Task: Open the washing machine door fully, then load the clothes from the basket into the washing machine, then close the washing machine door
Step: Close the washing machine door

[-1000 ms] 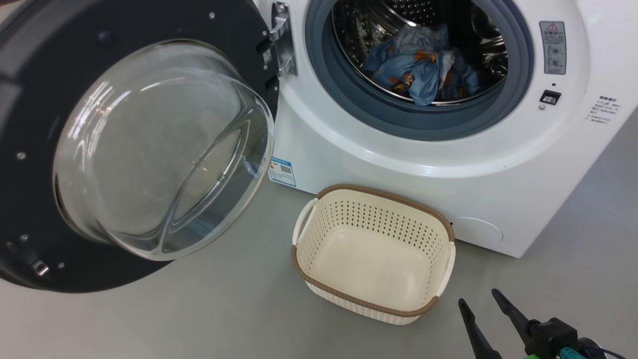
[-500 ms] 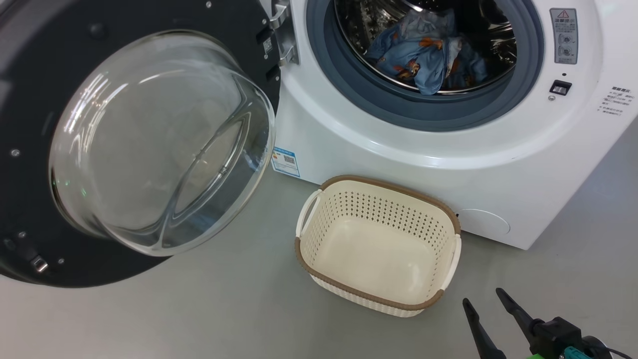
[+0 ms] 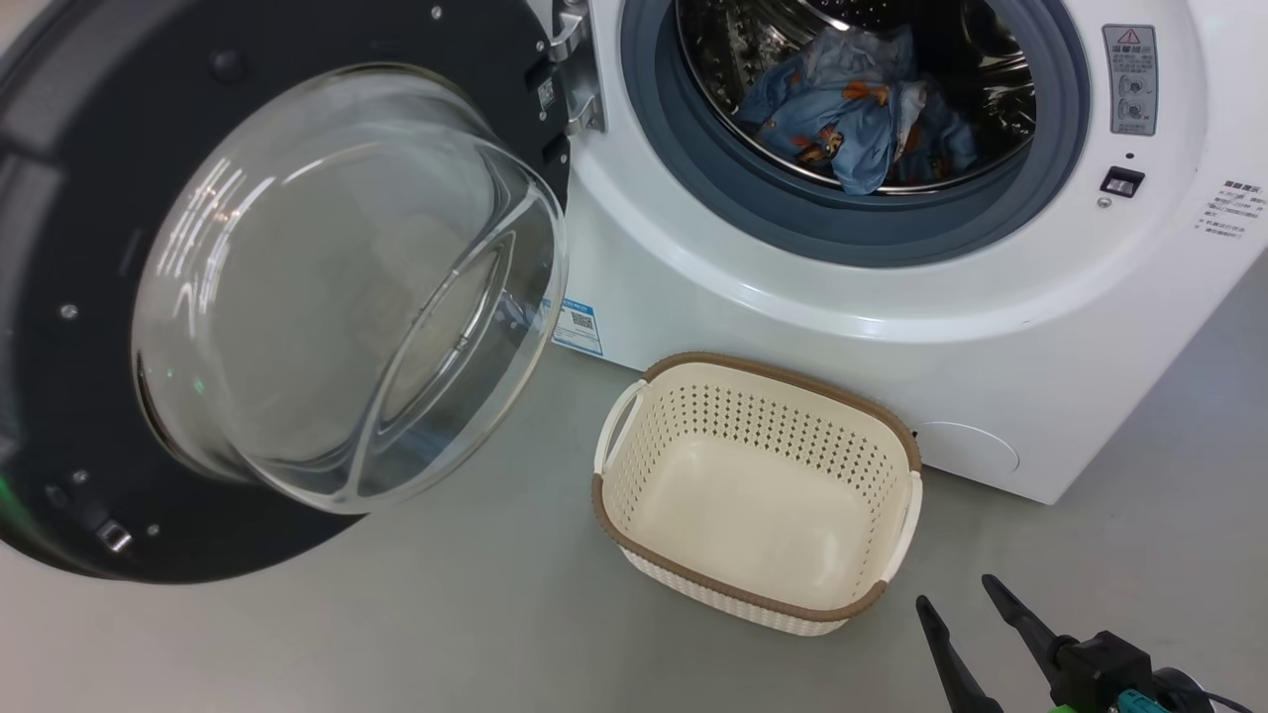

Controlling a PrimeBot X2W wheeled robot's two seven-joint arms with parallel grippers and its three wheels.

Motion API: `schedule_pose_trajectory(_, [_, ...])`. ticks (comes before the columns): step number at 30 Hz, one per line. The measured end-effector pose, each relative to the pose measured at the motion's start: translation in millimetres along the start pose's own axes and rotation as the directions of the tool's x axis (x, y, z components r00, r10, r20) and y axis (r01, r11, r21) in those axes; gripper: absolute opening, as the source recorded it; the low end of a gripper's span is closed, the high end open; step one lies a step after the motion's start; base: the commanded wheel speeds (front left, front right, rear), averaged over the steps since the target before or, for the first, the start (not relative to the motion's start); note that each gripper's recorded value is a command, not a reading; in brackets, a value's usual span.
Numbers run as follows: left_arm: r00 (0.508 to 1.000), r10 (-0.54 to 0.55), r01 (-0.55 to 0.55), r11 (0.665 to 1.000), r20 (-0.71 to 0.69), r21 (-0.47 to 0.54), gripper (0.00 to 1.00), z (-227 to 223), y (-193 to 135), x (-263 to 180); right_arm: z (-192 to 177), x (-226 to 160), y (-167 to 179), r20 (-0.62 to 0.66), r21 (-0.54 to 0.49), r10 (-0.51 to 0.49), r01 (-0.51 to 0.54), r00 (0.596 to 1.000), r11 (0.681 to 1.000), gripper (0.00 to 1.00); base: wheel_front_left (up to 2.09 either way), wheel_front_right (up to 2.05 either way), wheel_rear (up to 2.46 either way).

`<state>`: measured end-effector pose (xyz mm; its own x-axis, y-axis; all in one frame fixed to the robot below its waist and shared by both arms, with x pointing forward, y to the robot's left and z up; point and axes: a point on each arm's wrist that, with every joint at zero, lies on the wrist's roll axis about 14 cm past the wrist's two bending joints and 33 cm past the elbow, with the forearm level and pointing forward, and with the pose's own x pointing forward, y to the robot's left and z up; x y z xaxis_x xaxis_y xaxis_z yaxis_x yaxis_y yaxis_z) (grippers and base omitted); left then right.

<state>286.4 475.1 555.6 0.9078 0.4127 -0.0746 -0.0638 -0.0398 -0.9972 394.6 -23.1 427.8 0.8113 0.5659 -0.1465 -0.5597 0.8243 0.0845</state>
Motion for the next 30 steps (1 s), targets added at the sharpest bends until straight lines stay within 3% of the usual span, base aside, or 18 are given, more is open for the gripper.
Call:
schedule_pose_trajectory(17, [0.952, -0.075, 0.076, 0.997, -0.295, -0.007, 0.0, -63.6, -1.4, -36.9, 4.9, 2.8, 13.5, 0.013, 0.011, 0.021, -0.021, 1.0, 1.0, 1.0, 0.0, 0.0, 0.0])
schedule_pose_trajectory(30, [0.859, -0.122, 0.142, 0.99, -0.498, 0.002, 0.0, -130.2, -20.7, -68.2, -0.4, -1.1, 9.7, 0.005, 0.047, -0.014, 0.014, 1.0, 0.999, 1.0, 0.0, 0.0, 0.0])
